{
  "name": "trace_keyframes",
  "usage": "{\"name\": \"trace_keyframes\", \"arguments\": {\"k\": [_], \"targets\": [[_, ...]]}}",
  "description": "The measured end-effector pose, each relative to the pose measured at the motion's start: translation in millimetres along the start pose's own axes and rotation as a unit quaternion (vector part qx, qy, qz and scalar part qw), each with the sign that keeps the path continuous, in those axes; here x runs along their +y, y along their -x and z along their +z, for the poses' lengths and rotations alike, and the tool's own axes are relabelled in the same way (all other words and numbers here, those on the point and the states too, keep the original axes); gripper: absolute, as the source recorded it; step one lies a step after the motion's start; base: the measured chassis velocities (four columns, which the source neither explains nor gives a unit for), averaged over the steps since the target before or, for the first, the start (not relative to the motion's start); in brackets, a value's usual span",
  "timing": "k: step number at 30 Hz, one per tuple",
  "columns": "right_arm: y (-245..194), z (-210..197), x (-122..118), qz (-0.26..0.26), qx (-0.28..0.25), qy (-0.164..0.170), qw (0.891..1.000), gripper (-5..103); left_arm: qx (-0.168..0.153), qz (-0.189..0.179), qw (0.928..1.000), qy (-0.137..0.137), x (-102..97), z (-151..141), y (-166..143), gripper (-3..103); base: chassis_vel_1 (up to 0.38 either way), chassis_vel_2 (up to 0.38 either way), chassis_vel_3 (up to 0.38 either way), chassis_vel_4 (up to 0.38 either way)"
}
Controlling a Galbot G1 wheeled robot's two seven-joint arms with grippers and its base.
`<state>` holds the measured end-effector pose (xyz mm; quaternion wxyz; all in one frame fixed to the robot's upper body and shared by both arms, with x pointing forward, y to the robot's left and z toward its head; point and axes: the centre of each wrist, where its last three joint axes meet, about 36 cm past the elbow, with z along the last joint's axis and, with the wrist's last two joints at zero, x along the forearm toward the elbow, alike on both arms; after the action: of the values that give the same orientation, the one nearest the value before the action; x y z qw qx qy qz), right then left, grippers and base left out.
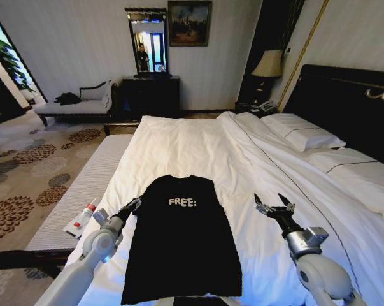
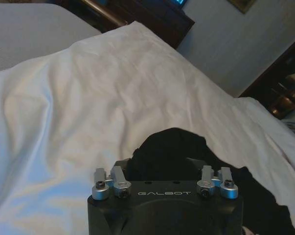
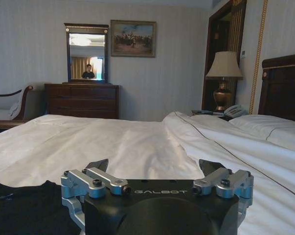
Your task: Fold the clothes on the bed.
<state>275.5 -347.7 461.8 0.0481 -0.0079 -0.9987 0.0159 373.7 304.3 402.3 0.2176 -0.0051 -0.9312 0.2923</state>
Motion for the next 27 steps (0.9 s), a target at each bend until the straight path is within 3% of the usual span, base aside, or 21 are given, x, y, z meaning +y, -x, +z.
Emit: {"name": "trace_keyframes", "arguments": {"k": [2,4,10,15,22,27], "targets": [[0,0,0,0.000,0.000,0.000,1.000,100,0.001,-0.001,1.0000,0.000,0.5,1,1,63,0.000,0.000,0.000,0.000],[0,0,-1,0.000,0.000,0.000,1.000,100,0.000,-0.002,1.0000,-0.001,0.7,0,4,46,0.000,0.000,0.000,0.000],[0,-3,-4,0.001,-0.002,-0.002,1.000,100,-0.002,-0.002,1.0000,-0.003,-0.3,-4,11,30,0.000,0.000,0.000,0.000],[-1,-5,-4,0.002,-0.003,-0.001,1.000,100,0.001,-0.005,1.0000,-0.005,0.7,-5,13,4,0.000,0.000,0.000,0.000],[-2,-4,-4,0.003,-0.002,-0.001,1.000,100,0.000,-0.009,0.9999,-0.006,4.0,-7,16,0,0.000,0.000,0.000,0.000],[-3,-4,-4,0.003,-0.002,0.000,1.000,100,-0.020,-0.016,0.9995,-0.020,8.1,-30,27,0,0.000,0.000,0.000,0.000]]}}
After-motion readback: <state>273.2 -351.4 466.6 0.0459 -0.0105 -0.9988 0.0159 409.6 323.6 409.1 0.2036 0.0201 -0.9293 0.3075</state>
